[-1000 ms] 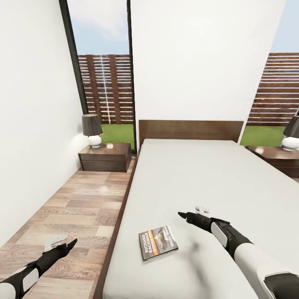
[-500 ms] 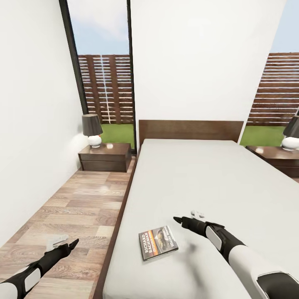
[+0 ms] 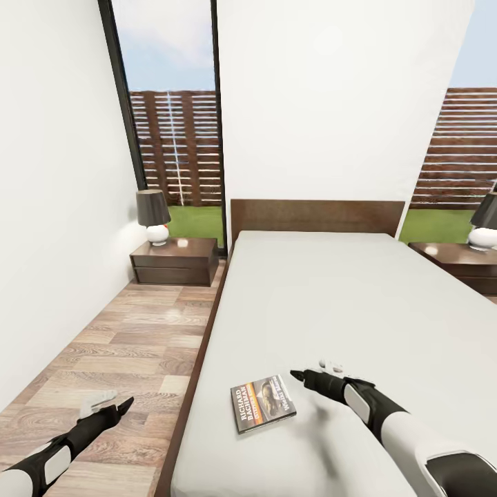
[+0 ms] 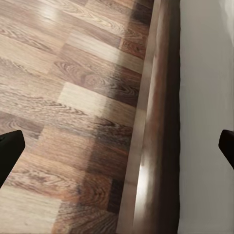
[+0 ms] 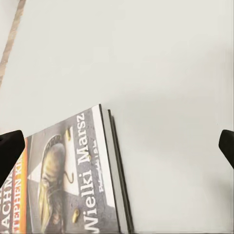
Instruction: In the bedroom, move the book from the bed onto either nightstand, and place the two sandals side by side next to the bed.
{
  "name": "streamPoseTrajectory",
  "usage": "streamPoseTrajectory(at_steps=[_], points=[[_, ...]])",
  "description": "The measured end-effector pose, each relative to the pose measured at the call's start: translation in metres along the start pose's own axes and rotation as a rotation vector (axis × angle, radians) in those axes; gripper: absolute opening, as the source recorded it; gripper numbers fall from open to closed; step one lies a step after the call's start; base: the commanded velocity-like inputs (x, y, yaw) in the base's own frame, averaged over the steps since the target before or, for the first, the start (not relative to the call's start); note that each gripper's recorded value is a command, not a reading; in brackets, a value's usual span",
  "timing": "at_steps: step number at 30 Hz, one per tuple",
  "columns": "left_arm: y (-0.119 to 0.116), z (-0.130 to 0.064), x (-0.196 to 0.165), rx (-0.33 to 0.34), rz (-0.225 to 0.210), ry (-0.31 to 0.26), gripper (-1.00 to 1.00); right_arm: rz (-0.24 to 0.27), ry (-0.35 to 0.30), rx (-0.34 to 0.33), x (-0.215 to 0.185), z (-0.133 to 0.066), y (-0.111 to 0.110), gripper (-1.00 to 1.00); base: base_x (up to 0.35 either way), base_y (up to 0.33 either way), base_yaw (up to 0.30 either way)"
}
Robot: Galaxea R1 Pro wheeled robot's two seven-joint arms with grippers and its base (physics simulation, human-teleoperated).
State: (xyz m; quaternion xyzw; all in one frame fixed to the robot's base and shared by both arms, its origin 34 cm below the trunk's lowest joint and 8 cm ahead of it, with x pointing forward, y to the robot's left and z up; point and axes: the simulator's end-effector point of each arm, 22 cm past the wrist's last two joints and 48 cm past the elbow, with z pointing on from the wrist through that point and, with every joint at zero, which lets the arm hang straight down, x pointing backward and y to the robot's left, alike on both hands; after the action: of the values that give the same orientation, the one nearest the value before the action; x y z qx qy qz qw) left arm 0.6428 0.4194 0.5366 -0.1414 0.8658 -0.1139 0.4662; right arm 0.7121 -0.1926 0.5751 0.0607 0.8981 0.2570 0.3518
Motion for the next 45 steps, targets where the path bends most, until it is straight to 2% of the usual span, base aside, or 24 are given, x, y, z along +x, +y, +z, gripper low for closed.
streamPoseTrajectory(at_steps=[7,16,45], points=[[-0.0005,0.0000,-0.0004,0.002,0.000,-0.001,1.00,0.013,0.022,0.012,0.0114,0.0001,-0.0060,1.00,0.000,0.000,0.000],[-0.0013,0.0002,-0.0006,0.005,0.002,-0.002,1.00,0.013,0.024,0.013,0.0122,0.0002,-0.0061,1.00,0.000,0.143,0.000],[-0.0012,0.0002,-0.0005,0.005,0.002,-0.001,1.00,0.013,0.024,0.013,0.0122,0.0002,-0.0062,1.00,0.000,0.036,0.000]])
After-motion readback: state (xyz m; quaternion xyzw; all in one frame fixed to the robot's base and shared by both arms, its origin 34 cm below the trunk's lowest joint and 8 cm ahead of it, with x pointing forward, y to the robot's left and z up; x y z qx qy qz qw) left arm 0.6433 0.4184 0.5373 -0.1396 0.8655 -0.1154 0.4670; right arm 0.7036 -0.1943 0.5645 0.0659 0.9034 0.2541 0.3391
